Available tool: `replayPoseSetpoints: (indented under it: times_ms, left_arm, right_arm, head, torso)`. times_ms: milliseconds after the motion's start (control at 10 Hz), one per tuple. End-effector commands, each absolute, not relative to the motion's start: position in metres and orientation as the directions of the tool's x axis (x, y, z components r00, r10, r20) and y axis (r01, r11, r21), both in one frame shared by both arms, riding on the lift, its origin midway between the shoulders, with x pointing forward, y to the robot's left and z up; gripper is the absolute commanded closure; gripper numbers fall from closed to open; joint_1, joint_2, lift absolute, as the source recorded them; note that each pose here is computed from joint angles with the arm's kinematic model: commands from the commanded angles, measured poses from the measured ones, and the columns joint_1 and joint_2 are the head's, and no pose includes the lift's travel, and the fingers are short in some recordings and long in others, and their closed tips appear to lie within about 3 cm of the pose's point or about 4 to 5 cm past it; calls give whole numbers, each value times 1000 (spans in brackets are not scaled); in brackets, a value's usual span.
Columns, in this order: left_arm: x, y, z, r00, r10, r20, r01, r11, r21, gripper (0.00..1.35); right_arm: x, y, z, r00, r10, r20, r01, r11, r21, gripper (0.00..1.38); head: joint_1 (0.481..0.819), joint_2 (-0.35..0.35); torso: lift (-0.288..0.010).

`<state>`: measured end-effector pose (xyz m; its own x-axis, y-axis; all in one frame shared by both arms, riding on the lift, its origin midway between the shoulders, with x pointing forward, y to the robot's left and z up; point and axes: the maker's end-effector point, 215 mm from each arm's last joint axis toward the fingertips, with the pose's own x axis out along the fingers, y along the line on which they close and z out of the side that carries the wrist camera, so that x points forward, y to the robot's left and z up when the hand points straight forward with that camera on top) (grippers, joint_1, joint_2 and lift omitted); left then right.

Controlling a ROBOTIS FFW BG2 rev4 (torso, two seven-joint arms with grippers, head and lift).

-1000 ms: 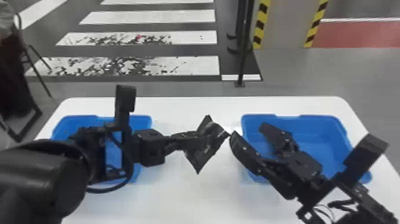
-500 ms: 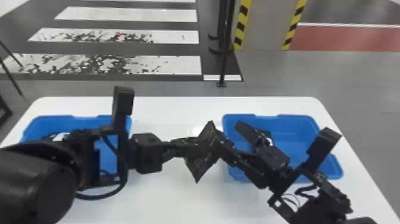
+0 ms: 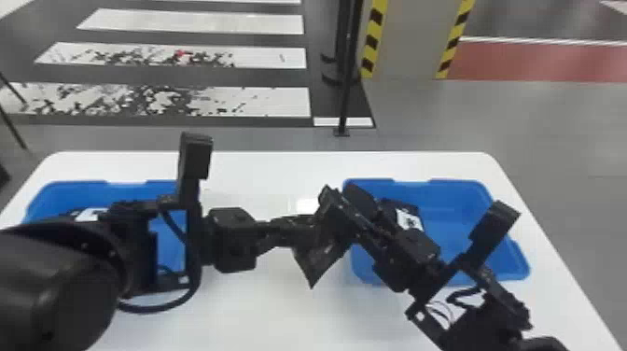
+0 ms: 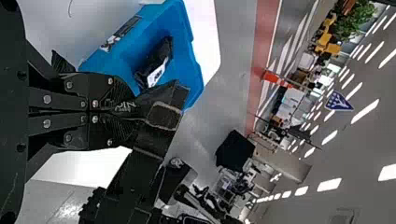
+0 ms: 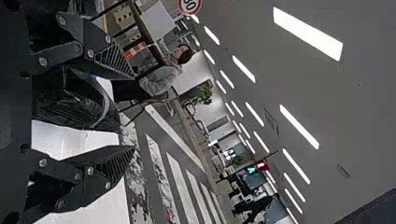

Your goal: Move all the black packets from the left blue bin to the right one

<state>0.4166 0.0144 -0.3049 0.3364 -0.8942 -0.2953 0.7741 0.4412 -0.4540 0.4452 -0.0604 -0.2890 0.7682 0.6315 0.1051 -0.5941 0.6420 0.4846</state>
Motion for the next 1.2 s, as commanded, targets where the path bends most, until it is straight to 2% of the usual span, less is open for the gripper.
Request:
replayPoseSetpoints:
  times_ms: [0, 400, 500, 600, 700, 800, 1100]
  left_arm:
    - [417, 15, -305, 339, -893, -295, 773, 444, -454, 1205]
    - [419, 16, -303, 344, -893, -290, 775, 444, -450, 1205]
    - [417, 15, -303, 342, -896, -284, 773, 440, -457, 1125]
    - [414, 17, -306, 342, -895, -285, 761, 442, -475, 769]
    - [414, 22, -311, 349, -891, -291, 747, 452, -487, 328]
    - [413, 28, -314, 357, -888, -290, 736, 459, -497, 84]
    - [406, 38, -320, 375, -889, -264, 711, 458, -533, 140]
  right_arm:
    - [445, -60, -287, 768, 630, 117, -596, 635, 491, 1276]
    - [436, -43, -293, 730, 673, 120, -614, 568, 548, 1277]
    - [439, -43, -289, 730, 671, 130, -615, 562, 553, 1277]
    - [444, -48, -288, 734, 665, 136, -613, 563, 555, 1277]
    - [453, -58, -284, 744, 654, 138, -610, 580, 539, 1277]
    - [463, -75, -280, 761, 634, 137, -601, 610, 516, 1277]
    - [508, -143, -295, 825, 562, 67, -530, 725, 440, 1277]
  head:
    - [695, -59]
    - [695, -41]
    - [695, -38]
    - [695, -36]
    - [695, -37]
    - [695, -42]
    - [695, -83]
  torso:
    - [-154]
    - [-154]
    - [-154]
    - [-154]
    - [-154]
    - [-154]
    - [-154]
